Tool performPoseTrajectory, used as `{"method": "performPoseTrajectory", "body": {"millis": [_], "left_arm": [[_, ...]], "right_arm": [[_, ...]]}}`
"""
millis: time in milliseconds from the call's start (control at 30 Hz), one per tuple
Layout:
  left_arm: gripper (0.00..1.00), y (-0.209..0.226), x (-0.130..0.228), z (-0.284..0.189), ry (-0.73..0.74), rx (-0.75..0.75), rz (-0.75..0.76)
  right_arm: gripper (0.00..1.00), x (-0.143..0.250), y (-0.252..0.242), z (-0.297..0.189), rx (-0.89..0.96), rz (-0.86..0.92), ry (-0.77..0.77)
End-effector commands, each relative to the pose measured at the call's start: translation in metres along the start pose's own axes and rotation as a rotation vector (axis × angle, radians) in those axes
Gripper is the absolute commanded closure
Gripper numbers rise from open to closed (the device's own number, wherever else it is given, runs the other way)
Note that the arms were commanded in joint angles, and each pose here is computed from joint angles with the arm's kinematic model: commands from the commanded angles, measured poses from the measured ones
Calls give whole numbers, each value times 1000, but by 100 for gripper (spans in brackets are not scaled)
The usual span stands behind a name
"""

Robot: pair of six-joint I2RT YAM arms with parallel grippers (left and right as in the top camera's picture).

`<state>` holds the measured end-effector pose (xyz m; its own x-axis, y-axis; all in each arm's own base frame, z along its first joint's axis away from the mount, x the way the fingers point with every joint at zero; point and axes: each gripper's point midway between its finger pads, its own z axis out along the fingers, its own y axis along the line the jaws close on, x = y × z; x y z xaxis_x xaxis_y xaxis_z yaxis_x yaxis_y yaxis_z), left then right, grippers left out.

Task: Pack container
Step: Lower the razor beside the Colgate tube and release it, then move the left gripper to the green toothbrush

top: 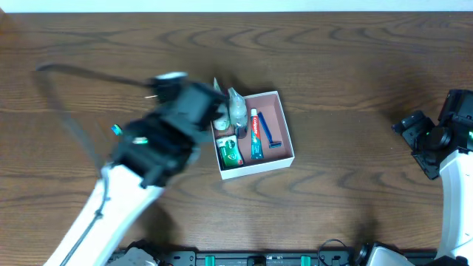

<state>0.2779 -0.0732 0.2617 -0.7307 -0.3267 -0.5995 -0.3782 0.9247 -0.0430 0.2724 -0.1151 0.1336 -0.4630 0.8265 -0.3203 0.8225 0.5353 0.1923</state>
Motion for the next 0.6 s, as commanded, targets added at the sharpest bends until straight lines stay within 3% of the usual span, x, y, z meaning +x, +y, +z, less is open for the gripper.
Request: {"method": "performPoseTrajectory", "body": {"millis": [0, 200, 400, 567], "left_arm": [[55, 43, 3, 26, 39, -156, -170], [54, 85, 21, 67, 172, -278, -297], [53, 107, 42, 106, 287, -287, -417], [53, 117, 61, 137, 345, -255, -361]], "right_arm": [[1, -3, -1, -2, 3, -8, -9], [1, -3, -1, -2, 3, -8, -9], [1, -3, -1, -2, 3, -8, -9], [1, -3, -1, -2, 3, -8, -9]]}}
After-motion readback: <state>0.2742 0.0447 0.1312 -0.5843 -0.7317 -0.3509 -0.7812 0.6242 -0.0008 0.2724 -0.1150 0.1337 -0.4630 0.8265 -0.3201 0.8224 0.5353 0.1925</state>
